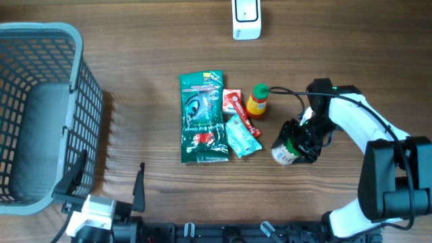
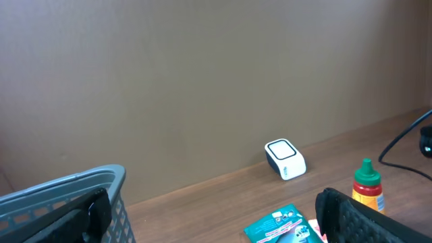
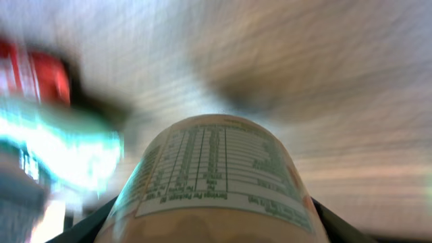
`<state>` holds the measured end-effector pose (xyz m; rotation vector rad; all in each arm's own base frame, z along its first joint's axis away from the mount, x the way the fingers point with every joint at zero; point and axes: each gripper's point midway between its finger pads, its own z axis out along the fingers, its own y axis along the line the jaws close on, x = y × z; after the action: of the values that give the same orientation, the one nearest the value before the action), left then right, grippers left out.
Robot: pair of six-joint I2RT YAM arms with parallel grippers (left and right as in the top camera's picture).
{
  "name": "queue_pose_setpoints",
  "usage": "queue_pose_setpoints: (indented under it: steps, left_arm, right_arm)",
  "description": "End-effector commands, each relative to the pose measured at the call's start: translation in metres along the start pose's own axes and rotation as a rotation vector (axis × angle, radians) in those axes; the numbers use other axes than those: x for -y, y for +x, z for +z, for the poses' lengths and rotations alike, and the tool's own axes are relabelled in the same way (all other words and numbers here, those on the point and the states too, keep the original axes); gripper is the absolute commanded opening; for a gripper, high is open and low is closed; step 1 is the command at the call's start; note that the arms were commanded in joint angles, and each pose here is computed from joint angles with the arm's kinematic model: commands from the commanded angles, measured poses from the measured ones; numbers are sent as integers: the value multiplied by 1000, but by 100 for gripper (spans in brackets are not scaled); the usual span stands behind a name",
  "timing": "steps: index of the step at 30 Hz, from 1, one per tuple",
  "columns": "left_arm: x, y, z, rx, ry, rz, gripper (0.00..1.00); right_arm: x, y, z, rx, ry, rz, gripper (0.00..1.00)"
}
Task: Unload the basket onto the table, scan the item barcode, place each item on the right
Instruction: 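Lift the bottle and hold its label under the white scanner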
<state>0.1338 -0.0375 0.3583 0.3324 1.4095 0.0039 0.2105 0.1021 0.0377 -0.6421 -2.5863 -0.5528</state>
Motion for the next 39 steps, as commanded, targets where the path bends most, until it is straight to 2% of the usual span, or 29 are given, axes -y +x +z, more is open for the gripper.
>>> queue_pose_setpoints:
  steps: [1, 4, 7, 13, 16, 20, 25, 31, 39]
  left_arm:
    - [-1, 0, -1, 6, -6, 5, 100]
    - [-1, 0, -1, 6, -6, 5, 100]
    - [-1, 0, -1, 6, -6, 5, 100]
    - [-1, 0, -1, 6, -6, 5, 100]
    - [0, 0, -1, 8, 2, 4, 100]
    - [3, -1, -1, 13, 24, 1, 100]
    - [6, -1, -1, 16, 39, 0, 100]
    - [6, -1, -1, 16, 39, -1, 100]
    - [6, 2, -1, 5, 41, -2, 100]
  right_arm:
    - [-35, 41, -13, -161, -225, -183, 50]
    - [-45, 69, -24, -251, -311, -187, 50]
    - [-55, 89, -32, -265, -344, -211, 48]
    - [-79, 136, -50, -113, -329, -209, 49]
    - [-99, 166, -59, -46, -383, -265, 49]
    - [-113, 187, -64, -5, -423, -305, 50]
    - [-112, 175, -60, 74, -391, -324, 50]
    - [-122, 141, -69, 293, -375, -412, 49]
    - [-146, 107, -111, 505, -488, -566, 50]
